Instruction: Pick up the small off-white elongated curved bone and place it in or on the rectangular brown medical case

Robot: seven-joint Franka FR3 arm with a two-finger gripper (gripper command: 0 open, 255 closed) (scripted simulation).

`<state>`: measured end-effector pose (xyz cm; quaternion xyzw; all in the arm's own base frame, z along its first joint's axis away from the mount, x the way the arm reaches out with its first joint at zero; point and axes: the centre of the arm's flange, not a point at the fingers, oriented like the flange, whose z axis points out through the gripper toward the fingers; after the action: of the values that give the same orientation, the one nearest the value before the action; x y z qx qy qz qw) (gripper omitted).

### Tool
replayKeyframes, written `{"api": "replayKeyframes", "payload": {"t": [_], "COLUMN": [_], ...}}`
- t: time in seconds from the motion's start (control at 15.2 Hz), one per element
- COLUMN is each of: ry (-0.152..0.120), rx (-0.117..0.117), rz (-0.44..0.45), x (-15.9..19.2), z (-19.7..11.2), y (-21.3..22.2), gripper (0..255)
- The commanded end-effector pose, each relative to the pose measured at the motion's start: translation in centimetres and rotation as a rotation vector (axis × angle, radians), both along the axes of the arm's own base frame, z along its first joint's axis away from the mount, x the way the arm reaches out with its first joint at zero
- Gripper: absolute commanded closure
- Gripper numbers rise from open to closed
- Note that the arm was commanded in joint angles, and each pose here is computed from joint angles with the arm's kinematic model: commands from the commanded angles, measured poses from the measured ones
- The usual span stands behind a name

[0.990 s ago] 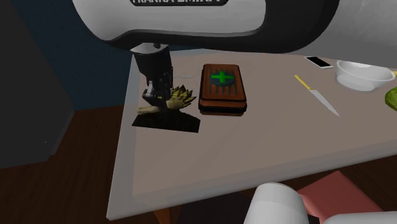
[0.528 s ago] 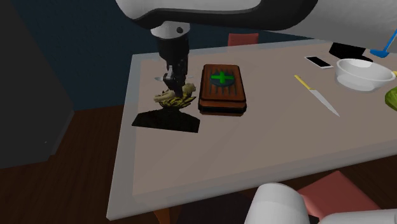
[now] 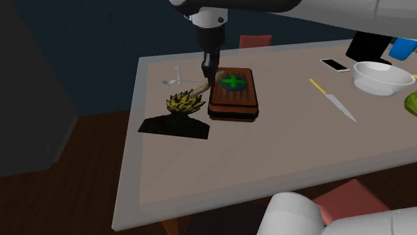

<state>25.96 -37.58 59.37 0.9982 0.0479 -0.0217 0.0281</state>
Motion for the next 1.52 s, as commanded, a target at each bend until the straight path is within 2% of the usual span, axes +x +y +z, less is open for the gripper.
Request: {"api": "replayKeyframes", "payload": {"t": [0.0,0.79,1.45], "ry": [0.0,0.0,0.0], "rx": [-0.001,-0.001,-0.001], "rz": [0.002,0.002,0.002], "x": [-1.0,-6.4,-6.4], "z": [-0.2,0.1,-5.2], "y": [-2.5,-17.5,-17.5], "gripper": [255,255,255]}}
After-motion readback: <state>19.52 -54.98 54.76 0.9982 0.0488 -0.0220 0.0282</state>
